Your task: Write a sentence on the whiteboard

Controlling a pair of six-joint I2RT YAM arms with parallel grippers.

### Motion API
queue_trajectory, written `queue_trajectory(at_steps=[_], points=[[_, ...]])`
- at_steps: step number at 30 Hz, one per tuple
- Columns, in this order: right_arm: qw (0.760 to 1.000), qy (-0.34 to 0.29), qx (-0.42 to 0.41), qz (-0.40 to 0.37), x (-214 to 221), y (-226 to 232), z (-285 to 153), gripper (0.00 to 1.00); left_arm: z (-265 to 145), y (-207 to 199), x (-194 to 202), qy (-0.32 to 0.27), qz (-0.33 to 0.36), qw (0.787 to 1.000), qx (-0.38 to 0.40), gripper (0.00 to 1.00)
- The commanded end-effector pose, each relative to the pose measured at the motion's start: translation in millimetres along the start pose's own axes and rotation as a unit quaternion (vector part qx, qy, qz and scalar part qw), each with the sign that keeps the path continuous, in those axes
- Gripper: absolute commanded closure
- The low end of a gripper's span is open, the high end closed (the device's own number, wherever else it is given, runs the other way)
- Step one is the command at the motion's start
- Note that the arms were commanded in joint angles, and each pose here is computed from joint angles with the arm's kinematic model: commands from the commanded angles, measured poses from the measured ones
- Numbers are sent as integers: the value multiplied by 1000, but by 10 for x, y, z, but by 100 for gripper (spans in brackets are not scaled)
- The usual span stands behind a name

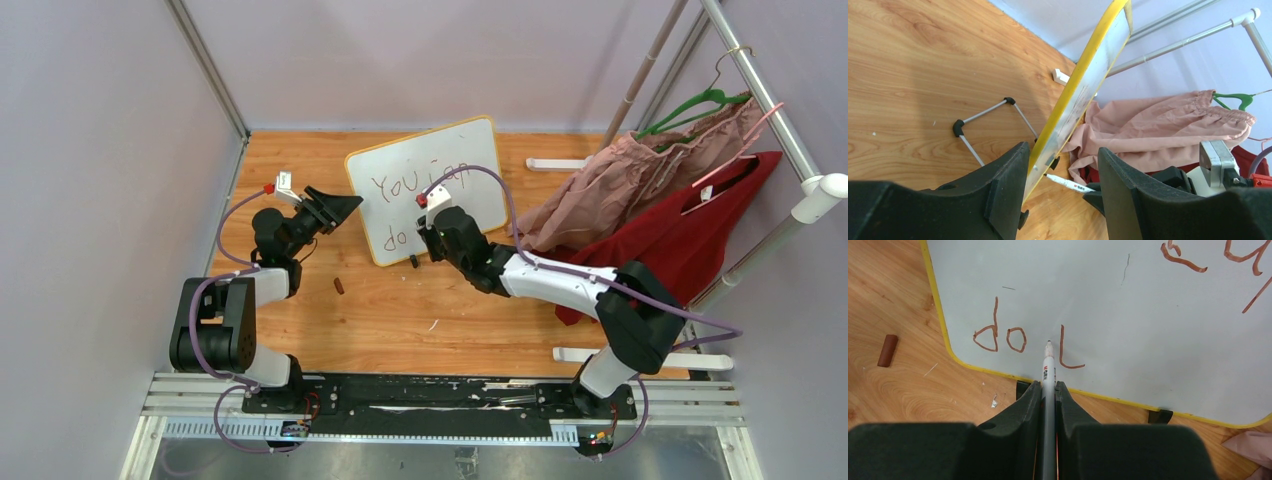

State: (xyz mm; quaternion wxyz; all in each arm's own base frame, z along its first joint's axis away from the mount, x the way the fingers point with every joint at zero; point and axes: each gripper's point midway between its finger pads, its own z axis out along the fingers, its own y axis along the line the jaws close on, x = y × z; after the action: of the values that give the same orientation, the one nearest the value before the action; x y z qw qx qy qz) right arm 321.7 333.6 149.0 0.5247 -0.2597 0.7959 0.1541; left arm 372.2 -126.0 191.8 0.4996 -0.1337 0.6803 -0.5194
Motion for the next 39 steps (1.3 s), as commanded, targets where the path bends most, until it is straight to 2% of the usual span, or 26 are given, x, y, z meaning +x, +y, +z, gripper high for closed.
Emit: queue_trajectory(at_steps=[1, 33, 39], points=[[1000, -13, 17, 11, -122, -7, 44, 100, -10, -56, 18, 2, 9, 1000, 12, 42], [996, 10, 78, 32, 47, -422, 2, 100, -7, -55, 16, 3, 9, 1000, 11, 42], [998, -20, 41, 40, -109, -324, -95, 100, -10, -54, 19, 2, 10, 1000, 11, 42]])
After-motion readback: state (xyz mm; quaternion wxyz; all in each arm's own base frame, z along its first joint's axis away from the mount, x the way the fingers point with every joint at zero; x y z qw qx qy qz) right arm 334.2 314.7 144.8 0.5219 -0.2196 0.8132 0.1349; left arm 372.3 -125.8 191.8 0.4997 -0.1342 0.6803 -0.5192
